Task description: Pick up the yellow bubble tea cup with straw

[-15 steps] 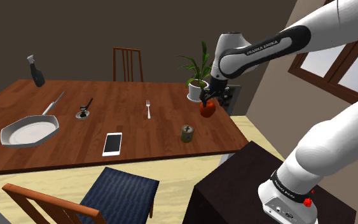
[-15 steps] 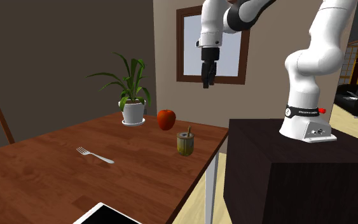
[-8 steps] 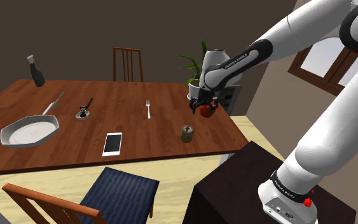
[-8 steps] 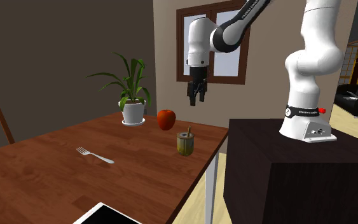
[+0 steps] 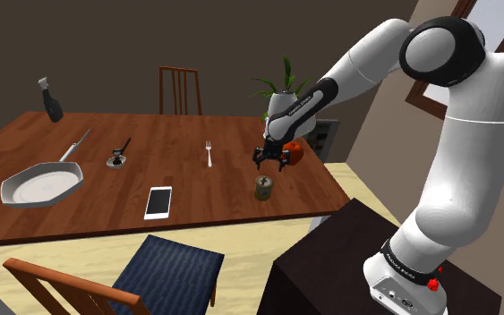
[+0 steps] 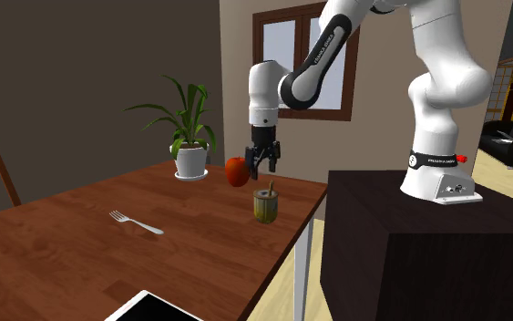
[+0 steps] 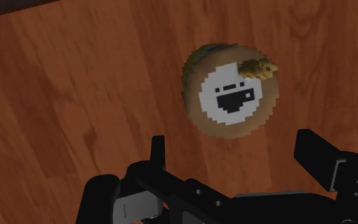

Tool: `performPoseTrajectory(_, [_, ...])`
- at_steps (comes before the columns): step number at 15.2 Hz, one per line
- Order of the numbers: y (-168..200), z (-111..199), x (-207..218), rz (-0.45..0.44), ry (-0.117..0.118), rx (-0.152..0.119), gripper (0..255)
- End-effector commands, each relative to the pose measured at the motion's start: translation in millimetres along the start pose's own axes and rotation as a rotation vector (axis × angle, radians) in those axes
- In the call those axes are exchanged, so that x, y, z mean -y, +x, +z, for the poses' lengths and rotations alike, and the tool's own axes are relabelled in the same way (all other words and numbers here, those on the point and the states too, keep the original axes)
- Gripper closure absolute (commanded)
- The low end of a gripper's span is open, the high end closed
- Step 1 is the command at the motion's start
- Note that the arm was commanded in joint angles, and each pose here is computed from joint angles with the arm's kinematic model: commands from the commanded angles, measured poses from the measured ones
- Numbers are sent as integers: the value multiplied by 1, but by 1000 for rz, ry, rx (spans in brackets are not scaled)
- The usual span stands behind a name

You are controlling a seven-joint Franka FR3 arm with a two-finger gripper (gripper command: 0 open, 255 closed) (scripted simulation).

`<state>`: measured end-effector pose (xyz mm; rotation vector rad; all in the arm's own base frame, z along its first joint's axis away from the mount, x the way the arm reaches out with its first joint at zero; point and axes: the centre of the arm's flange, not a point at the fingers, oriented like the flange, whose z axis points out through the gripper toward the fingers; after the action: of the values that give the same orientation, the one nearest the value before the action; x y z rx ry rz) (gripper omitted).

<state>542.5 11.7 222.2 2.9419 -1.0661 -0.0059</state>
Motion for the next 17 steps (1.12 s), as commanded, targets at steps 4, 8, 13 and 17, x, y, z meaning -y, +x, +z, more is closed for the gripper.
performPoseTrajectory(4, [12, 42, 13, 52, 5, 6, 0])
performPoseTrajectory(8, [12, 63, 13, 52, 5, 6, 0])
performPoseTrajectory(13, [13, 71, 13, 52, 5, 6, 255])
performPoseTrajectory(17, [13, 71, 12, 52, 5, 6, 255])
